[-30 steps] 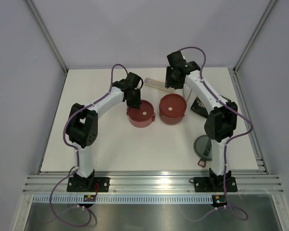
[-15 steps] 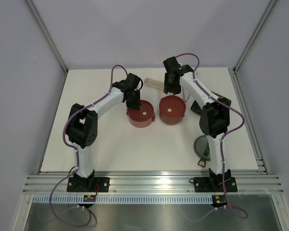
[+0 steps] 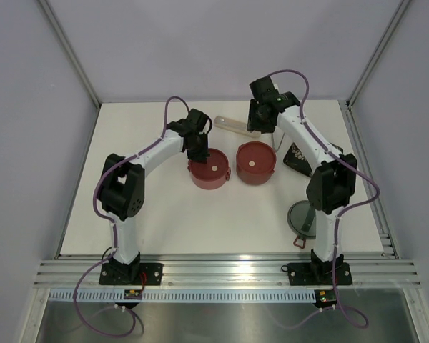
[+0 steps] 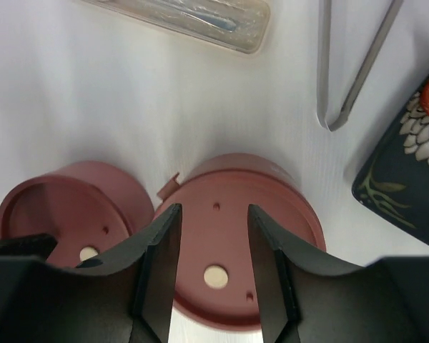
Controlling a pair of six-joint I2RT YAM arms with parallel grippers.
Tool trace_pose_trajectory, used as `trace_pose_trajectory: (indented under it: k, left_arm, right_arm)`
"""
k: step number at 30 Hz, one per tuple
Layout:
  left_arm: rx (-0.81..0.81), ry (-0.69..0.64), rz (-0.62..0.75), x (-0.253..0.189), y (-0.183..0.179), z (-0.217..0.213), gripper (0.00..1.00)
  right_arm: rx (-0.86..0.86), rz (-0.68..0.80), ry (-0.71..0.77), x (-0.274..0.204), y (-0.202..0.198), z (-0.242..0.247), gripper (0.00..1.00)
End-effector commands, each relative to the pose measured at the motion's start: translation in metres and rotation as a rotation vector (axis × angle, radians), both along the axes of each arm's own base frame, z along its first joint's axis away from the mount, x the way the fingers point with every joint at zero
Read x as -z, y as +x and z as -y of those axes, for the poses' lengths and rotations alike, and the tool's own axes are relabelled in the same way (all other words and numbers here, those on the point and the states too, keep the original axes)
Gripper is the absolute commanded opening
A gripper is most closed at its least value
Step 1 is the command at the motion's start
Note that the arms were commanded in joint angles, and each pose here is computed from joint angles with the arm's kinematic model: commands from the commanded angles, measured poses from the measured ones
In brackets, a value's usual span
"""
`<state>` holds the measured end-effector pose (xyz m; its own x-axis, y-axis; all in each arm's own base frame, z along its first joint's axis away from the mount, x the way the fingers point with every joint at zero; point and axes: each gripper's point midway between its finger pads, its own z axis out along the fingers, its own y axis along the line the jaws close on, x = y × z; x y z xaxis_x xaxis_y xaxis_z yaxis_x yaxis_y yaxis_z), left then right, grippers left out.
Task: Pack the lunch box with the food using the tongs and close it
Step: Close the box lid on the packing box.
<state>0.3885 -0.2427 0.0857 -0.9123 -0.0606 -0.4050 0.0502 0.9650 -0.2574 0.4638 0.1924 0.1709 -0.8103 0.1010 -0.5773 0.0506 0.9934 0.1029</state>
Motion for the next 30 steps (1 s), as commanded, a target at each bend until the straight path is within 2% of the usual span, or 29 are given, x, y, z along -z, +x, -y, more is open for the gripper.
trace_pose_trajectory:
  k: [1, 5, 8, 11, 13, 16, 24, 27, 30]
  left_arm:
    - [0.011, -0.022, 0.088, -0.031, 0.007, 0.002, 0.03]
    - [0.007, -0.020, 0.097, -0.035, 0.009, 0.001, 0.03]
    - [0.009, -0.024, 0.103, -0.039, 0.009, 0.002, 0.03]
    - [0.011, -0.028, 0.115, -0.045, 0.010, 0.002, 0.03]
    - [0.012, -0.030, 0.121, -0.048, 0.011, 0.003, 0.03]
    - [0.013, -0.034, 0.118, -0.048, 0.012, 0.004, 0.03]
    - [0.011, -0.041, 0.108, -0.045, 0.011, 0.006, 0.03]
    - [0.010, -0.043, 0.115, -0.048, 0.011, 0.006, 0.03]
    - [0.009, -0.041, 0.113, -0.047, 0.010, 0.005, 0.03]
  right_arm:
    - [0.003, 0.090, 0.030, -0.048, -0.019, 0.010, 0.49]
    - [-0.006, 0.023, 0.060, -0.019, -0.038, 0.006, 0.52]
    - [-0.022, -0.067, 0.069, 0.022, -0.052, -0.001, 0.52]
    - [-0.032, -0.167, 0.029, 0.067, -0.069, -0.001, 0.52]
    - [-0.037, -0.186, 0.000, 0.076, -0.073, -0.001, 0.52]
    - [-0.039, -0.160, -0.015, 0.063, -0.074, 0.000, 0.52]
    - [-0.055, 0.023, 0.010, -0.022, -0.059, -0.008, 0.52]
    - [-0.060, 0.006, -0.005, -0.014, -0.059, -0.009, 0.51]
    - [-0.072, -0.063, -0.022, 0.015, -0.067, -0.013, 0.52]
